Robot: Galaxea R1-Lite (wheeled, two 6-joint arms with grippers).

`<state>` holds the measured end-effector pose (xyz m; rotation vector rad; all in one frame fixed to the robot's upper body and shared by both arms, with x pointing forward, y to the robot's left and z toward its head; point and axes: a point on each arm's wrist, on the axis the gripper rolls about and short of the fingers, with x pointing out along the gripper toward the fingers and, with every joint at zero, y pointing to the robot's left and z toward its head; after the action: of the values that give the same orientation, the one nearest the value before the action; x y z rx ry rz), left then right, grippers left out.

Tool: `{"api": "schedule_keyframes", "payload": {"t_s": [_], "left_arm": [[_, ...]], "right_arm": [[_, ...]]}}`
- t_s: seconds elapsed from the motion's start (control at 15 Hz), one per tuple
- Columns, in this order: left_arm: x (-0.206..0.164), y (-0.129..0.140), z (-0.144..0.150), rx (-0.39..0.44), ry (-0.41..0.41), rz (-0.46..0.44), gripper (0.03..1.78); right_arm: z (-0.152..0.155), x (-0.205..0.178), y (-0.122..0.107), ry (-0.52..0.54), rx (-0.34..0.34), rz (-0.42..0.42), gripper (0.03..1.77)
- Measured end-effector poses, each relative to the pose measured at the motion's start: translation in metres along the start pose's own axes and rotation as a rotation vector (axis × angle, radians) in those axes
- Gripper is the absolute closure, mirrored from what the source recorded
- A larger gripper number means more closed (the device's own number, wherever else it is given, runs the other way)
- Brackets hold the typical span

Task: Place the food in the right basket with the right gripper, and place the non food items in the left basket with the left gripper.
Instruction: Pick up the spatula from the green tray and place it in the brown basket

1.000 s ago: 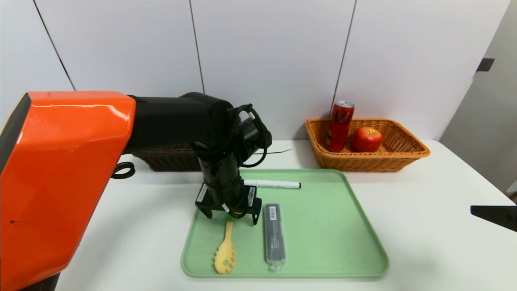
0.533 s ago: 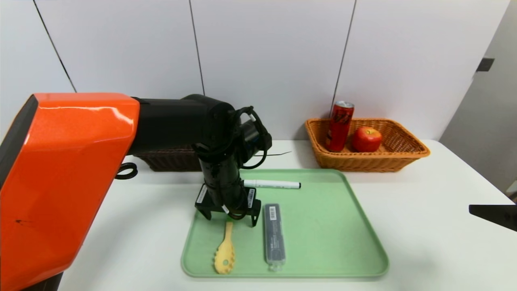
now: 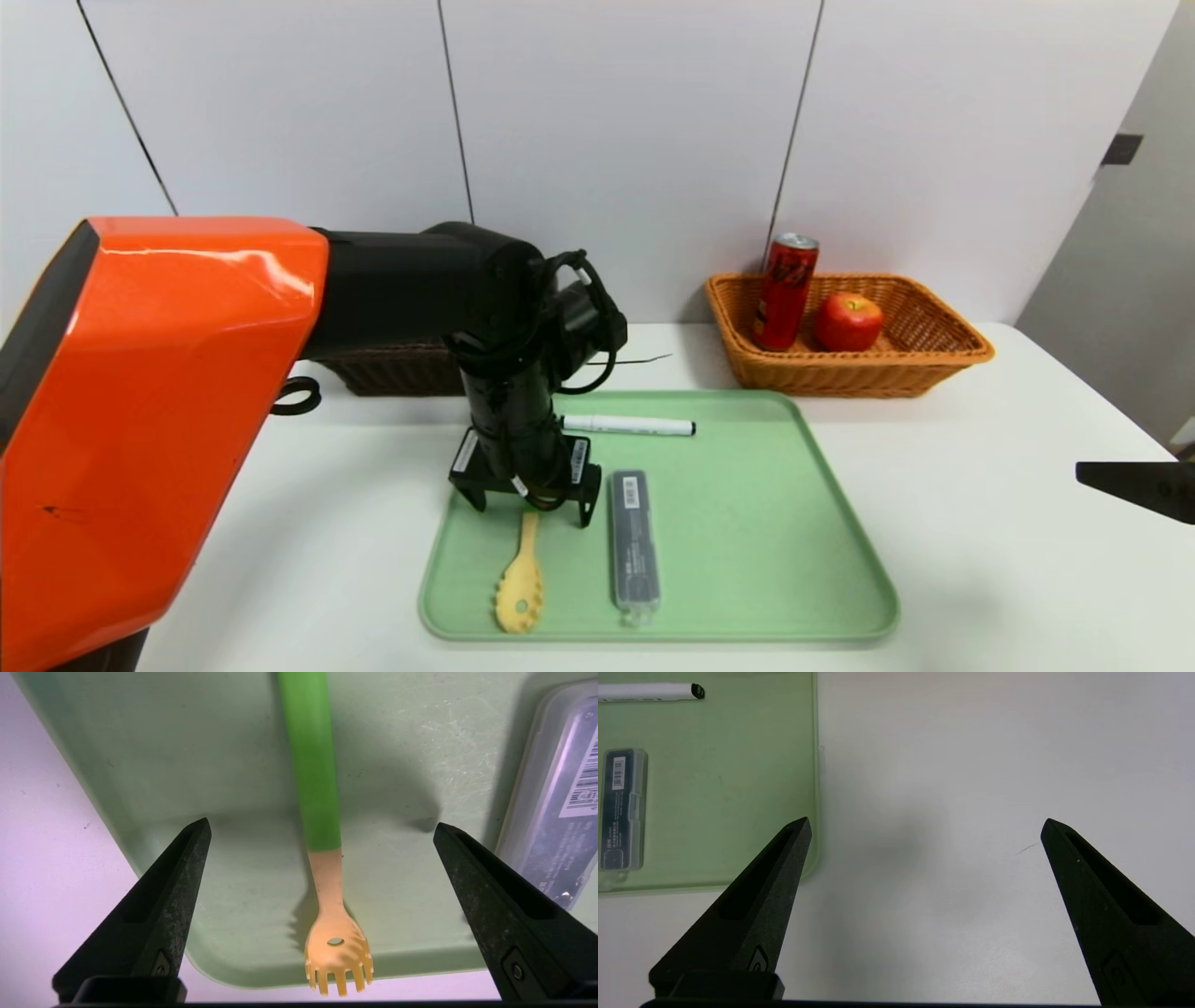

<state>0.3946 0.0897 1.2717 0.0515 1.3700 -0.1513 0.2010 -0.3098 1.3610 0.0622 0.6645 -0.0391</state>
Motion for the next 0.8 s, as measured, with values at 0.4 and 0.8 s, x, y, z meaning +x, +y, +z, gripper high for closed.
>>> {"api": "schedule_keyframes", "payload": {"t_s": [0.4, 0.8], "left_arm": [[0.0013, 0.0004, -0.0004, -0.002, 0.008, 0.005, 0.12], [0.0018, 0.0001, -0.0006, -0.030, 0.011, 0.007, 0.12]], "right_arm": [[0.0005, 0.0006, 0.0003, 0.001, -0.008, 0.000, 0.10], [0.0007, -0.0005, 0.0001, -0.003, -0.009, 0.001, 0.10]]}}
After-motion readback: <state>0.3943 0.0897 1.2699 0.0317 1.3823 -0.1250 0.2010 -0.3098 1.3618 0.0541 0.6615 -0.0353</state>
